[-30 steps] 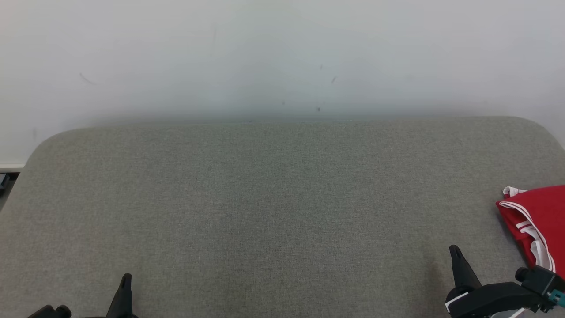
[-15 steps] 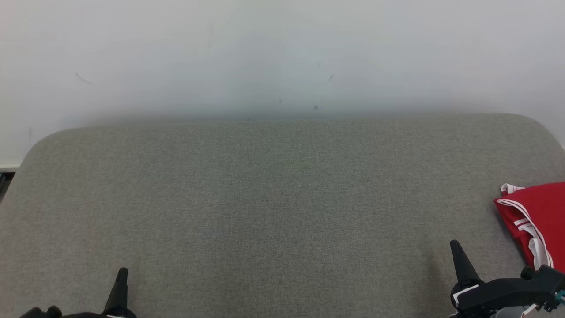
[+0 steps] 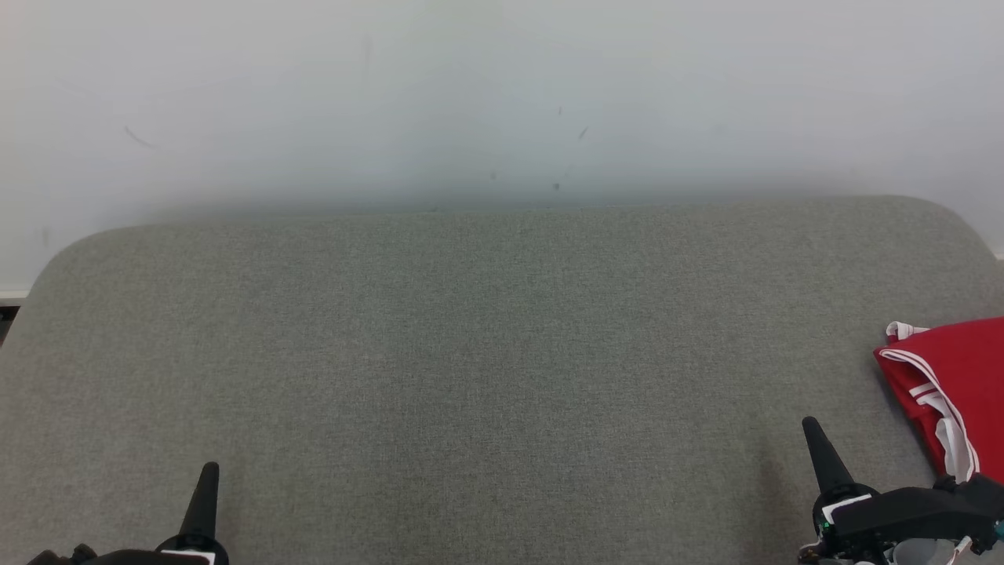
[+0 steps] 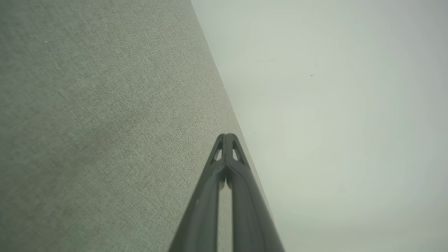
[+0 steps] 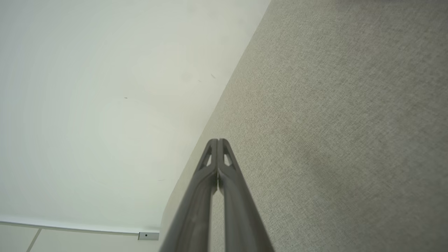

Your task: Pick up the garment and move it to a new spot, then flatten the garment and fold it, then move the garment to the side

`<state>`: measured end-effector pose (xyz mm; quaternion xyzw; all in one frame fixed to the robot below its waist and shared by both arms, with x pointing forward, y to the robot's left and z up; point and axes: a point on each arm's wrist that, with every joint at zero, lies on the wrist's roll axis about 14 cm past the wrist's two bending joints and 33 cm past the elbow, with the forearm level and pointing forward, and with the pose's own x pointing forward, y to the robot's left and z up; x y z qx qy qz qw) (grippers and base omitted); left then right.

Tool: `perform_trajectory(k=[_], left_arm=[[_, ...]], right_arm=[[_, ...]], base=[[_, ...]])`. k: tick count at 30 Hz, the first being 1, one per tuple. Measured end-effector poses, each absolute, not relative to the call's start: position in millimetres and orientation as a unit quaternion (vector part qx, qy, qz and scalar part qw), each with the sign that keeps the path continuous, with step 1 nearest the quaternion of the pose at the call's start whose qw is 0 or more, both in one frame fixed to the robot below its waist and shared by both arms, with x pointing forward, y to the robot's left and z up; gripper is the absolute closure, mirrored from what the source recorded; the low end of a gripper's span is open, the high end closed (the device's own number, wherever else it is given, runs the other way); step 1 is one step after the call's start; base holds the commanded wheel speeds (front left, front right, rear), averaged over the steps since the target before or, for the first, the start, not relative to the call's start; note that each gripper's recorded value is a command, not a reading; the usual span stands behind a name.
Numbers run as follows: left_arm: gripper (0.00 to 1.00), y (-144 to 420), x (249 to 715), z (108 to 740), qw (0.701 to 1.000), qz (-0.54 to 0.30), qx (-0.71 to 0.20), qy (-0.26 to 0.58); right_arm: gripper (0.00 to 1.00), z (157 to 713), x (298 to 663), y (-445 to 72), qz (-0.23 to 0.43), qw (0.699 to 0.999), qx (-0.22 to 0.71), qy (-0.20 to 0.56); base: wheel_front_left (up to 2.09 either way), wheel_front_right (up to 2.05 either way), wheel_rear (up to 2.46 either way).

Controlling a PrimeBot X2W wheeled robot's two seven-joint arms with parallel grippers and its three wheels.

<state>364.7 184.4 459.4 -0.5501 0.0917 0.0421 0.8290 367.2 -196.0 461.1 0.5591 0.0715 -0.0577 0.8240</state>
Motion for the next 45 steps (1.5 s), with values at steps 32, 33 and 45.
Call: perform_trajectory(k=[32, 33, 45], left_arm=[[1.00, 190, 378, 477, 0.707, 0.027, -0.706, 0.041], [1.00, 190, 379, 478, 0.707, 0.026, -0.706, 0.041], [1.00, 190, 381, 480, 0.707, 0.023, -0.706, 0.038]], right_arm=[[1.00, 477, 377, -204, -0.042, 0.702, 0.710, 0.028], [1.00, 478, 378, -204, -0.041, 0.702, 0.711, 0.027], [1.00, 482, 380, -204, -0.037, 0.702, 0.711, 0.023]], base=[[0.00, 0.00, 0.00], [0.00, 0.00, 0.00], [0.00, 0.00, 0.00]])
